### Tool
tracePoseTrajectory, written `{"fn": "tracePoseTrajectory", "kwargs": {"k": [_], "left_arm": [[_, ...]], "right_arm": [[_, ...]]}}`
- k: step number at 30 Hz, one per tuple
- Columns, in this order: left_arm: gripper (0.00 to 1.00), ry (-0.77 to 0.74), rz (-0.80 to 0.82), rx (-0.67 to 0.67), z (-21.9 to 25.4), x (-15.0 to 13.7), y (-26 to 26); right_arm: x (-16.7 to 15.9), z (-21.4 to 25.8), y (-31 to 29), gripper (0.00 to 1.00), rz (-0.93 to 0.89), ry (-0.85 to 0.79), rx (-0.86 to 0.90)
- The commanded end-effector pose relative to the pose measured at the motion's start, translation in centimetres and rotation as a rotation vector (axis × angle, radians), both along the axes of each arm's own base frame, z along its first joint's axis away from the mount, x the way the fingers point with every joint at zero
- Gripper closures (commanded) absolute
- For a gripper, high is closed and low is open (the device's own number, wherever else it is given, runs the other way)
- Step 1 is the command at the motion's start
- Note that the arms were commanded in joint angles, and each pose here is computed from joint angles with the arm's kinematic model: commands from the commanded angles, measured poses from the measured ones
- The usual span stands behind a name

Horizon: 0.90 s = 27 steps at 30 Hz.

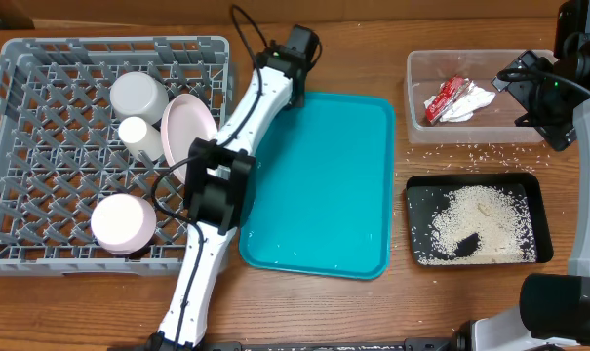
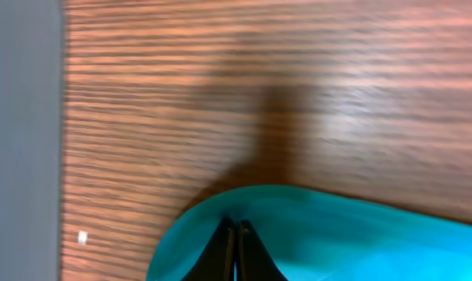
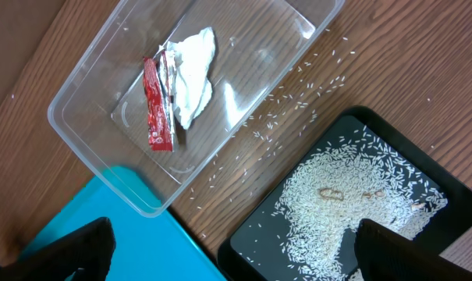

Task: Sort waste into correct bins and load items into the dishwasher

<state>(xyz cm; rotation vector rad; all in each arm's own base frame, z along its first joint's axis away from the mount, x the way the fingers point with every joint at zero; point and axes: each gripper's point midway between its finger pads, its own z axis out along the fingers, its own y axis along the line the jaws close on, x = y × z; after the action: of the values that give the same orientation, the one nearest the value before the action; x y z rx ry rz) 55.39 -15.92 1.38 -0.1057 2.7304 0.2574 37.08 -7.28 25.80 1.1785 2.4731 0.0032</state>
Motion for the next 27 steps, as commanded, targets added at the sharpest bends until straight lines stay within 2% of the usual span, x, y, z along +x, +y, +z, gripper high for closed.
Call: {"fn": "tracePoseTrajectory", "kwargs": {"k": [1,5,12,17,22,24,25,27], "left_arm": [[0.96,-0.001,0.12,-0.007,-1.1,0.5,2.8],[0.96,0.0,0.194,-0.024,-1.2,0.5,4.1],[0.96,-0.009,0.183,-0.023,-0.8,0.7,4.1],[0.95,-0.067,0.167,-0.046,3.1,1.1,3.6],[0.84,-0.161,0.161,-0.086,10.0,0.9,3.3],[0.77,-0.19,0.16,-0.1,13.1,0.2,3.5],[0.72,-0.205,0.155,-0.118,14.9,-0.3,3.5],[0.53,-0.227,0.138,-0.167,18.3,-1.5,3.2]], "right_arm": [[0.1,0.2,-0.1,0.0,-0.005,-0.008,-0.009],[0.1,0.2,-0.1,0.0,-0.005,-0.008,-0.009],[0.1,0.2,-0.1,0.0,-0.005,-0.008,-0.009],[0.1,0.2,-0.1,0.0,-0.006,-0.008,-0.008],[0.1,0.2,-0.1,0.0,-0.005,-0.008,-0.009],[0.1,0.2,-0.1,0.0,-0.005,-0.008,-0.009],[0.1,0.2,-0.1,0.0,-0.005,-0.008,-0.009],[0.1,0.2,-0.1,0.0,-0.005,-0.008,-0.009]]}}
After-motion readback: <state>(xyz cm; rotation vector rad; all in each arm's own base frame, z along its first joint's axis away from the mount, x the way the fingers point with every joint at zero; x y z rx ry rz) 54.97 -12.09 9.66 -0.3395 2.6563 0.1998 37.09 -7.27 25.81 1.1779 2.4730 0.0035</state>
